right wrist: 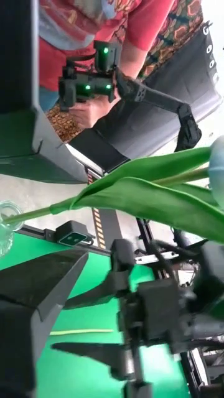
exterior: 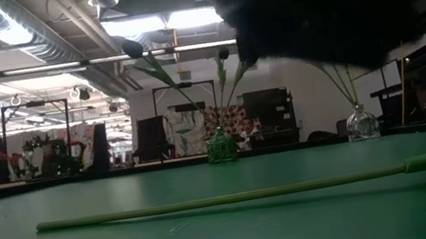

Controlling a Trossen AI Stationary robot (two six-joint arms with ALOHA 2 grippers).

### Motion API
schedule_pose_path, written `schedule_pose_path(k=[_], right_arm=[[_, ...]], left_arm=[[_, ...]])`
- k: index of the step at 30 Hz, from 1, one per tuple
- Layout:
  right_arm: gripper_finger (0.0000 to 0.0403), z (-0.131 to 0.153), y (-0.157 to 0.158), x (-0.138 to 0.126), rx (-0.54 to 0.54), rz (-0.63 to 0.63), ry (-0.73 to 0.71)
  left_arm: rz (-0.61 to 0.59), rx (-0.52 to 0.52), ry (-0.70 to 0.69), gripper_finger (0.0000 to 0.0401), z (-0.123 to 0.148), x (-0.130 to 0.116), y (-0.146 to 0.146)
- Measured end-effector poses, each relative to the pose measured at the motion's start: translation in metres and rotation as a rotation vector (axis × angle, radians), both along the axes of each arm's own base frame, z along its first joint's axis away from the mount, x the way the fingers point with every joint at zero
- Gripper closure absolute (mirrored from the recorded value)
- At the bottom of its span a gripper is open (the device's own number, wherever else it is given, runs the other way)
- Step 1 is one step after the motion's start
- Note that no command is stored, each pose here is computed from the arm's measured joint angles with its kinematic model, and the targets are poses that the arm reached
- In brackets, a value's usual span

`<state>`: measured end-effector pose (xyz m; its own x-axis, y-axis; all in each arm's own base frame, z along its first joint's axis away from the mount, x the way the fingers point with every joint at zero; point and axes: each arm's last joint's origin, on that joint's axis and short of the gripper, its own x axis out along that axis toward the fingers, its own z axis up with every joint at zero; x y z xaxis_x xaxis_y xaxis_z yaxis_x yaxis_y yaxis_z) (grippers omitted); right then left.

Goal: Sort flowers into vase by color
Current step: Put the white tulip into the bottom transparent vase

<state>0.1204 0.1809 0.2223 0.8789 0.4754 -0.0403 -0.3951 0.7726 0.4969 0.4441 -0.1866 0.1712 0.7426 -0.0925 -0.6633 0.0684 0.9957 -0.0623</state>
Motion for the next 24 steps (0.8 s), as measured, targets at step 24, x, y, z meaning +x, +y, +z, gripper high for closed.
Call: schedule_pose_path(k=[24], right_arm=[[0.0221,-0.003,0.0,0.0,0.0,-0.002,0.028]], left_arm=[[-0.053,-0.01,0.128,0.0243,-0.058,0.005,-0.002]])
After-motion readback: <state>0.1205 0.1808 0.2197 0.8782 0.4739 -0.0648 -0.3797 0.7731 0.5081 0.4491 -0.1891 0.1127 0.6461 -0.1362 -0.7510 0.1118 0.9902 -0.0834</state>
